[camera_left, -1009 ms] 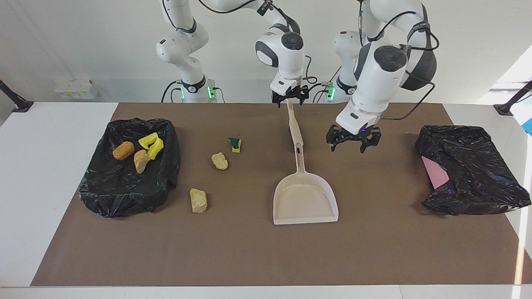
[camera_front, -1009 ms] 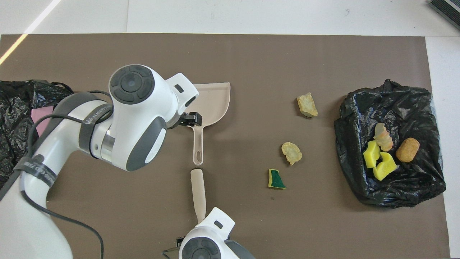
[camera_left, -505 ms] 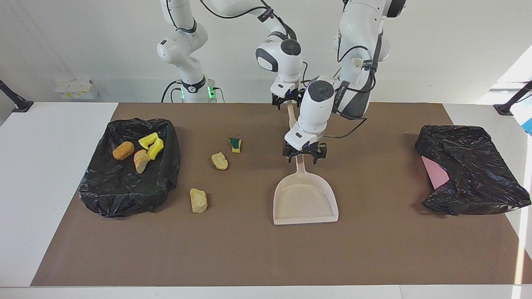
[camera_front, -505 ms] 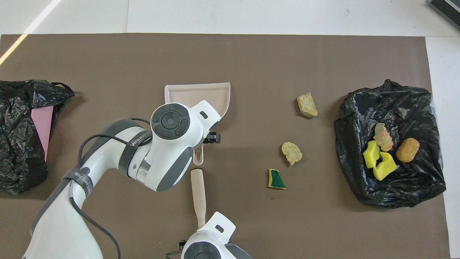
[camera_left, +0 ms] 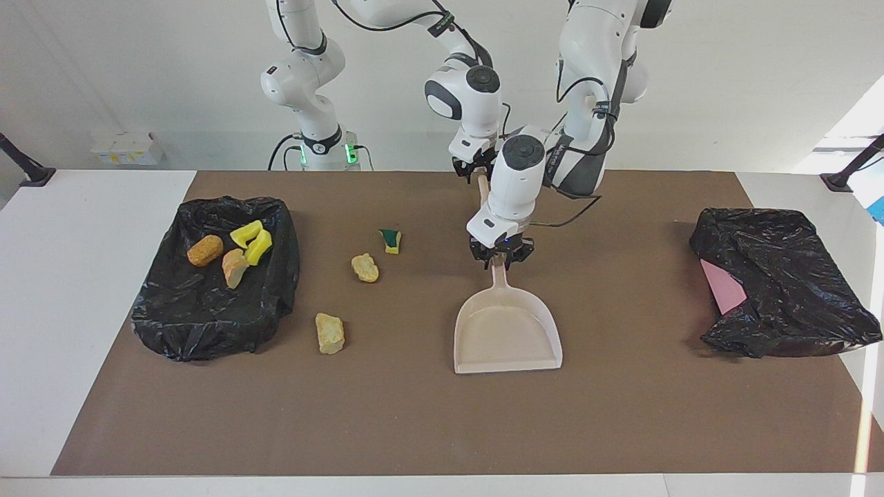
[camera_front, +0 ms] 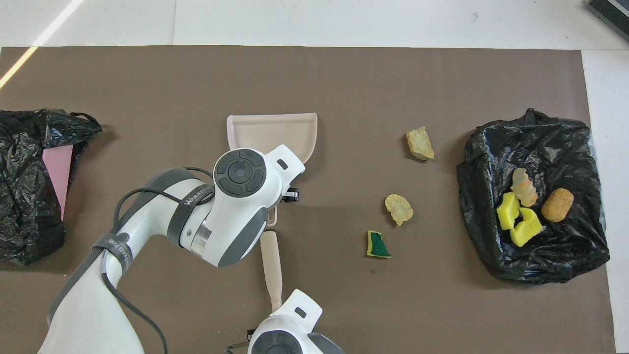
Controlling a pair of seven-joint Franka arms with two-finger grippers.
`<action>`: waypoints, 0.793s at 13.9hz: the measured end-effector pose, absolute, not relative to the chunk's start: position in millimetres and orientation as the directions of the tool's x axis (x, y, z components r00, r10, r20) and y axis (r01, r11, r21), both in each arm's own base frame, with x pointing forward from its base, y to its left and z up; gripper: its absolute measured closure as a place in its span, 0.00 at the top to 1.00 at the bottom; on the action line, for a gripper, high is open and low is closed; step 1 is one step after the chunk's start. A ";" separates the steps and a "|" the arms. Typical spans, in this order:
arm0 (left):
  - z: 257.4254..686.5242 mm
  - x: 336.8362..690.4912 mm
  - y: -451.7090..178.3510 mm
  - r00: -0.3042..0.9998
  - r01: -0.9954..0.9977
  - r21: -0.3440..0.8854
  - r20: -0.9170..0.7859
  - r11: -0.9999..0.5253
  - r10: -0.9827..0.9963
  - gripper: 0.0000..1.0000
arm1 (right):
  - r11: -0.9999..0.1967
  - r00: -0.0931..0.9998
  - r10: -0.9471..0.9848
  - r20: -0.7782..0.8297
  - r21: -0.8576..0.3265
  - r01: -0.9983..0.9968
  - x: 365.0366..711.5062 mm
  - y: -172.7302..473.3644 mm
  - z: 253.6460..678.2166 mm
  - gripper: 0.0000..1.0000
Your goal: Sweep and dump trash in bin
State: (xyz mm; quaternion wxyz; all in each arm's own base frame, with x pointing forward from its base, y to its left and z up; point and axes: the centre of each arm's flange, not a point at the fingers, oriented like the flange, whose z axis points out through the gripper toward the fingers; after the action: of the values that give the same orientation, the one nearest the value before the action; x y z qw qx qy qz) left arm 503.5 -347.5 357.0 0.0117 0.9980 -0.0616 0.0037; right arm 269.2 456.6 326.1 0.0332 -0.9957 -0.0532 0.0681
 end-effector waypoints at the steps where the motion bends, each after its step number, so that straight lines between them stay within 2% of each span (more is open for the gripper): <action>1: 357.7 505.3 -345.1 0.992 -0.126 0.022 0.011 -0.992 -0.126 0.32 | -0.992 0.985 0.117 -0.126 -0.069 0.109 269.4 456.5 326.1 0.41; 3: 362.5 513.6 -334.4 0.991 -0.136 0.021 0.020 -0.990 -0.136 0.32 | -0.992 0.986 0.116 -0.121 -0.067 0.109 269.6 456.5 326.4 0.27; 8: 403.7 550.5 -281.1 0.970 -0.241 0.013 0.031 -0.970 -0.240 0.32 | -0.997 0.994 0.079 -0.077 -0.030 0.077 270.7 456.1 328.7 0.27; 11: 437.4 560.9 -239.8 0.938 -0.345 0.004 0.028 -0.939 -0.345 0.32 | -0.999 0.998 0.049 -0.031 -0.008 0.049 270.9 456.0 334.7 0.27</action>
State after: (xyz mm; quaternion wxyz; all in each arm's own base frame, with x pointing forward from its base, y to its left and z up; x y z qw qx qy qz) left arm 560.9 -239.8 437.4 0.0042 0.9844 -0.1752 0.0133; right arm 270.9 456.0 334.7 0.0035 -0.9996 -0.0244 0.0156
